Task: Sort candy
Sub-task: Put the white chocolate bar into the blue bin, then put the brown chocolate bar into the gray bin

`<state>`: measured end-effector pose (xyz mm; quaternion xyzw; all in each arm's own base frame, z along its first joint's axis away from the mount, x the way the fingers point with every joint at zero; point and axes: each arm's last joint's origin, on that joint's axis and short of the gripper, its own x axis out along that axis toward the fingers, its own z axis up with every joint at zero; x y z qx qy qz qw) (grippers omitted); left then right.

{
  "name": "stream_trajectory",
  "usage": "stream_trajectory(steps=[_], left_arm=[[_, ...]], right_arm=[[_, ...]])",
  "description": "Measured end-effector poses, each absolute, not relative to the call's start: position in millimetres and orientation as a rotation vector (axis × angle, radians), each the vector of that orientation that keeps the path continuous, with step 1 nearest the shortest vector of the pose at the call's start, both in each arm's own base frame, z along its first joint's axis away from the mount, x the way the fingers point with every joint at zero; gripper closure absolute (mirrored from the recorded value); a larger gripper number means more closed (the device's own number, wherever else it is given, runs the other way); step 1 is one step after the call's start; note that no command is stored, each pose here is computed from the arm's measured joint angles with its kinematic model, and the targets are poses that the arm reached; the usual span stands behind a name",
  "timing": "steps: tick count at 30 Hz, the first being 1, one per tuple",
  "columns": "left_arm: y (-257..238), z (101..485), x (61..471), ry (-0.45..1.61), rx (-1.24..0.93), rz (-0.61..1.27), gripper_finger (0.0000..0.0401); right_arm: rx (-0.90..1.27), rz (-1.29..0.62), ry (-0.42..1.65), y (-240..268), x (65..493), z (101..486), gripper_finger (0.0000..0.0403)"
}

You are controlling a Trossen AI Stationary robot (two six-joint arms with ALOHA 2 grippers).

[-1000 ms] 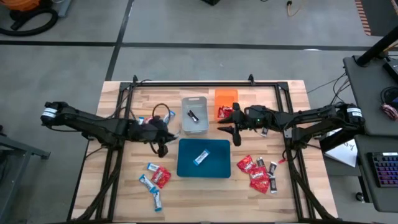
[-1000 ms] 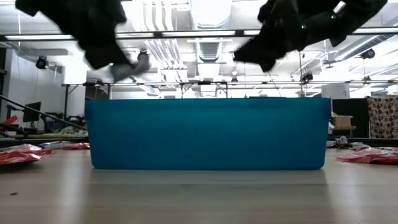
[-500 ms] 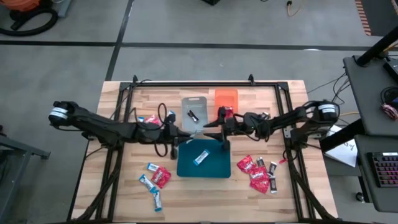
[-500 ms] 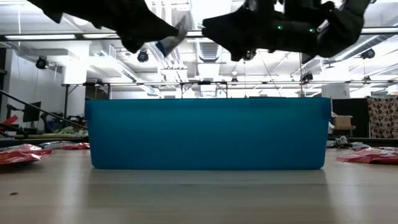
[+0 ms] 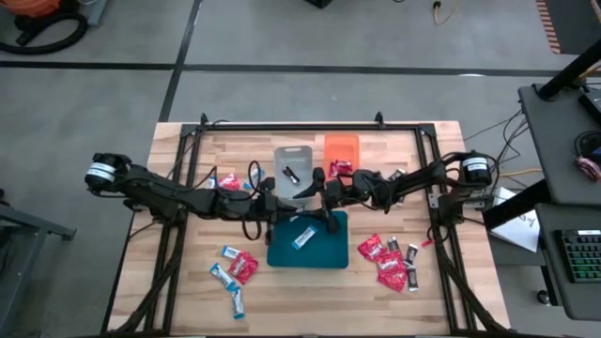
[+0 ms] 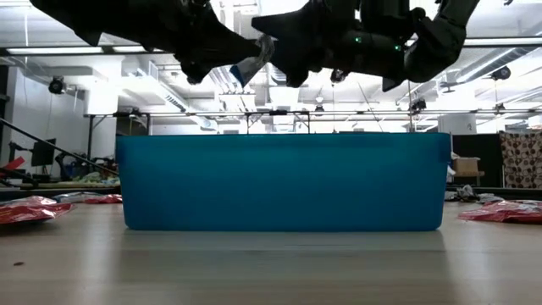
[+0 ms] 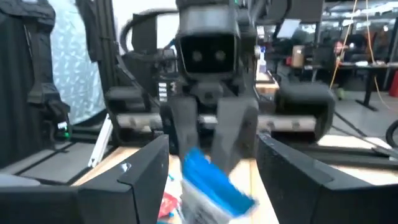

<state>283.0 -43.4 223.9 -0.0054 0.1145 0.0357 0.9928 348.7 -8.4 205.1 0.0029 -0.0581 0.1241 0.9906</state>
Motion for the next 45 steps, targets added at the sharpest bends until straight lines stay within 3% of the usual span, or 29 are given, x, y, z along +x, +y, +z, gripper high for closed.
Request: stream_trajectory(steps=[6, 9, 13, 15, 25, 33, 45], left_arm=[[-44, 224, 283, 0.23, -0.014, 0.047, 0.0401], [-44, 224, 283, 0.231, -0.015, 0.048, 0.0394], [-44, 225, 283, 0.229, -0.041, 0.048, 0.0374], [-45, 225, 283, 0.232, -0.043, 0.046, 0.036], [-42, 213, 273, 0.409, -0.008, 0.059, 0.0313], [-38, 219, 251, 0.537, 0.001, 0.078, 0.0312], [-32, 231, 231, 0.566, 0.006, 0.167, 0.0311]], right_arm=[[0.009, 0.251, -0.115, -8, 349, 203, 0.0215], [0.017, 0.265, -0.113, -8, 349, 203, 0.0266], [0.073, 0.342, -0.096, -6, 348, 204, 0.0364], [0.109, 0.353, -0.071, -6, 348, 203, 0.038], [0.285, 0.323, 0.321, 0, 353, 188, 0.0385], [0.193, 0.083, 0.767, 14, 356, 189, 0.0368], [0.089, 0.024, 0.923, 36, 358, 220, 0.03]])
